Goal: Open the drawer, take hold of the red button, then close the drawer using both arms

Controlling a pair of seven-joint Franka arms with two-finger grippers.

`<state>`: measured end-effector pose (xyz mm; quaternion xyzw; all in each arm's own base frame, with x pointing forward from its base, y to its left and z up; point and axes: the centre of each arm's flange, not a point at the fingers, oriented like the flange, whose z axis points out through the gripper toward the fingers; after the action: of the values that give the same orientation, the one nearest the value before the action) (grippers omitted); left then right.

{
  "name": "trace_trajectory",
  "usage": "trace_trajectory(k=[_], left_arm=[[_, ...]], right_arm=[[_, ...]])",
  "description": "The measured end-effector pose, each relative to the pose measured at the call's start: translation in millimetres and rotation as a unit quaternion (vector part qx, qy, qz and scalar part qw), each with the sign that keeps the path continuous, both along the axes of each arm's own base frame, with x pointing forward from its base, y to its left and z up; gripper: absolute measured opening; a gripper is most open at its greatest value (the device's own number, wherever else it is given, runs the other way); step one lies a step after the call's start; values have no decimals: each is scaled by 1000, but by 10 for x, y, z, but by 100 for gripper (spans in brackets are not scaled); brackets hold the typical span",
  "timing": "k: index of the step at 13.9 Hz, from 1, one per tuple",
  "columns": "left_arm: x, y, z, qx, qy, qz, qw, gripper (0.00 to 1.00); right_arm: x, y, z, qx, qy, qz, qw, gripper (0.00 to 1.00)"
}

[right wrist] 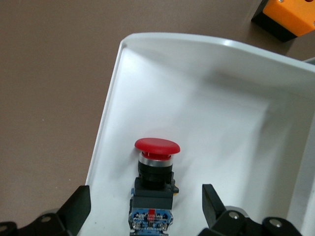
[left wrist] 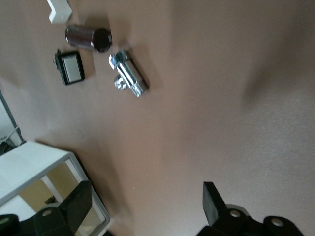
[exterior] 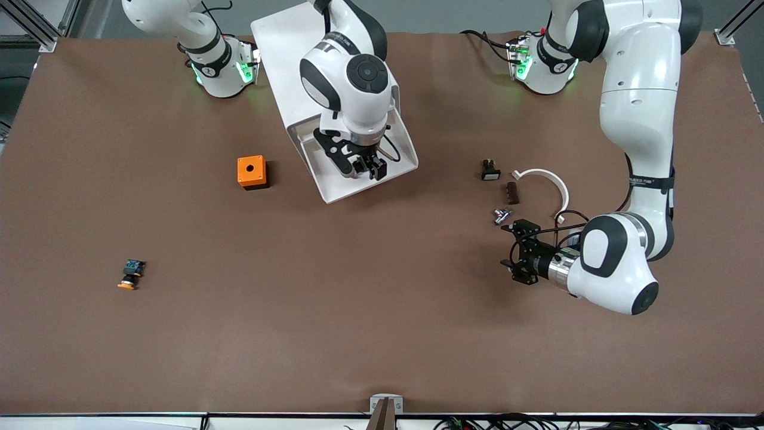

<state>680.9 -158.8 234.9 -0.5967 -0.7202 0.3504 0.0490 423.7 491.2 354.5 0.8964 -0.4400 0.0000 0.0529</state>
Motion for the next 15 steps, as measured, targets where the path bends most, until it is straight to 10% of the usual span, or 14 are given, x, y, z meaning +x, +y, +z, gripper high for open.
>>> trace_trajectory(k=[10, 15], left_arm=[[75, 20, 1103, -41, -120, -80, 989, 100], [30, 109, 1408, -62, -201, -248, 946, 100]], right_arm=[[-67, 68, -126, -6, 5, 7, 1000, 95], [-98, 96, -162, -8, 6, 10, 1000, 43]])
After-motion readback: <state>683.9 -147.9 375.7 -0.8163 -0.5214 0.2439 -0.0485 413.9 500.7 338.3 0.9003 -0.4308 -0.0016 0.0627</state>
